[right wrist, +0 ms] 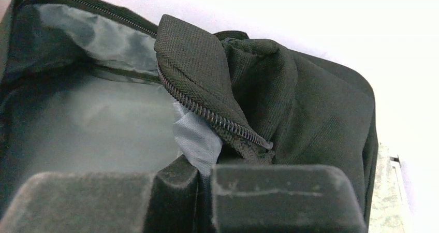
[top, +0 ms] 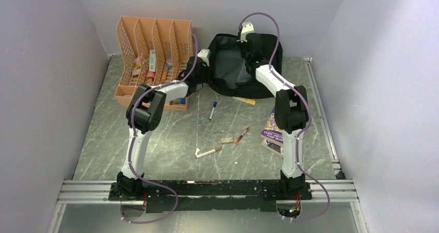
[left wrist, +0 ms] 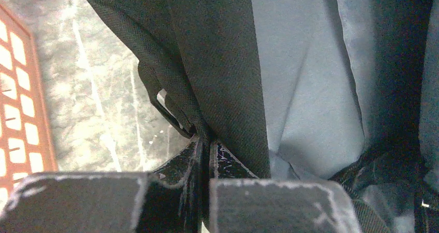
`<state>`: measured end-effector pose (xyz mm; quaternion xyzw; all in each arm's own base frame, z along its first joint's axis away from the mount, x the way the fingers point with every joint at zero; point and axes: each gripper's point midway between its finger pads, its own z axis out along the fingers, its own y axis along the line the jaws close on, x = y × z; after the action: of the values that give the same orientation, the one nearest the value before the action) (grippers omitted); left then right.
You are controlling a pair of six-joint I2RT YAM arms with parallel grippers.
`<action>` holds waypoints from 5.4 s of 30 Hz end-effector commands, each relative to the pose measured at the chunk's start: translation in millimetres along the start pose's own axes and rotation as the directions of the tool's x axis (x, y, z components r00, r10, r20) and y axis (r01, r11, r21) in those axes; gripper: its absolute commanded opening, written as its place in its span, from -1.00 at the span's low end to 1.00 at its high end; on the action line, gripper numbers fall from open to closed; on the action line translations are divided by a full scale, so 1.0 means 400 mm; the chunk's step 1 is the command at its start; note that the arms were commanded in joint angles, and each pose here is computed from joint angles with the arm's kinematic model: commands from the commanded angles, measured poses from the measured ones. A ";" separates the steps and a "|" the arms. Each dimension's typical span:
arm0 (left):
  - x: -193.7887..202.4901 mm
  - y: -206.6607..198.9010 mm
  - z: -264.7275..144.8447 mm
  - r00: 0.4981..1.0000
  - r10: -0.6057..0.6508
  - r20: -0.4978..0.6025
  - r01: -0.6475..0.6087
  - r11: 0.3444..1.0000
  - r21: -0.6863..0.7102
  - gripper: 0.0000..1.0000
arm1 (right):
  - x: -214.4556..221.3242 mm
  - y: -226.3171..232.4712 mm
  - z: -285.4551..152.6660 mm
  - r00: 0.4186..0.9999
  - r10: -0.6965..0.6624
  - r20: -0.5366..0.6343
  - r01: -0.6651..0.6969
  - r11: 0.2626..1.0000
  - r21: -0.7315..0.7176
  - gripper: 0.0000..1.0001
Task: Pack the student bag
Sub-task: Place the student bag at the center of the board, then adjust the student bag at the center of the board.
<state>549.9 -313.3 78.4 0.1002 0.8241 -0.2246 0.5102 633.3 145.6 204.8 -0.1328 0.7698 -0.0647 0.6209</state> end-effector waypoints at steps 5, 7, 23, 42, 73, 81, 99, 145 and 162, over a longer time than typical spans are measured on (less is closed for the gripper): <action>0.028 0.061 0.040 0.998 0.037 -0.041 -0.041 0.994 -0.101 -0.90 | -0.032 0.090 -0.024 0.997 -0.026 0.066 0.030 0.998 -0.056 -1.00; 0.059 0.070 0.020 0.998 0.010 -0.063 -0.017 0.993 -0.119 -0.90 | -0.010 0.110 -0.043 0.998 -0.030 0.047 0.034 0.996 -0.081 -1.00; 0.211 0.024 -0.214 0.981 -0.045 -0.189 0.012 0.985 -0.172 -0.90 | 0.074 0.186 -0.160 0.990 -0.136 -0.040 0.117 0.942 -0.314 -0.71; 0.091 -0.022 -0.267 0.984 -0.092 -0.152 0.067 0.984 -0.166 -0.11 | -0.136 0.006 -0.318 0.981 0.193 0.018 -0.192 0.980 -0.055 0.25; -0.001 0.121 -0.513 0.963 -0.268 -0.022 0.249 0.919 -0.305 0.08 | 0.046 0.462 -0.366 0.959 0.034 -0.283 -0.184 0.832 -0.523 0.61; -0.004 0.141 -0.539 0.962 -0.273 -0.017 0.256 0.917 -0.306 0.07 | 0.101 0.520 -0.272 0.946 -0.163 -0.280 0.015 0.885 -0.465 0.62; -0.093 0.066 -0.500 0.959 -0.280 0.036 0.283 0.951 -0.125 0.05 | -0.015 0.420 -0.229 0.974 0.027 -0.225 -0.111 0.921 -0.373 -0.81; -0.122 -0.275 -0.147 0.914 0.247 0.322 -0.364 0.849 0.382 0.25 | 0.417 -0.061 -0.235 0.610 0.581 -0.538 -0.631 0.767 0.114 -0.13; 0.026 -0.415 -0.149 0.928 0.290 0.234 -0.367 0.824 0.432 0.21 | 0.187 -0.123 -0.337 0.726 0.565 -0.392 -0.613 0.790 0.003 0.28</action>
<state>438.6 -423.6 154.0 0.3390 0.6653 -0.3405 0.5714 496.6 67.8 156.4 0.1068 0.8863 0.1540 0.4234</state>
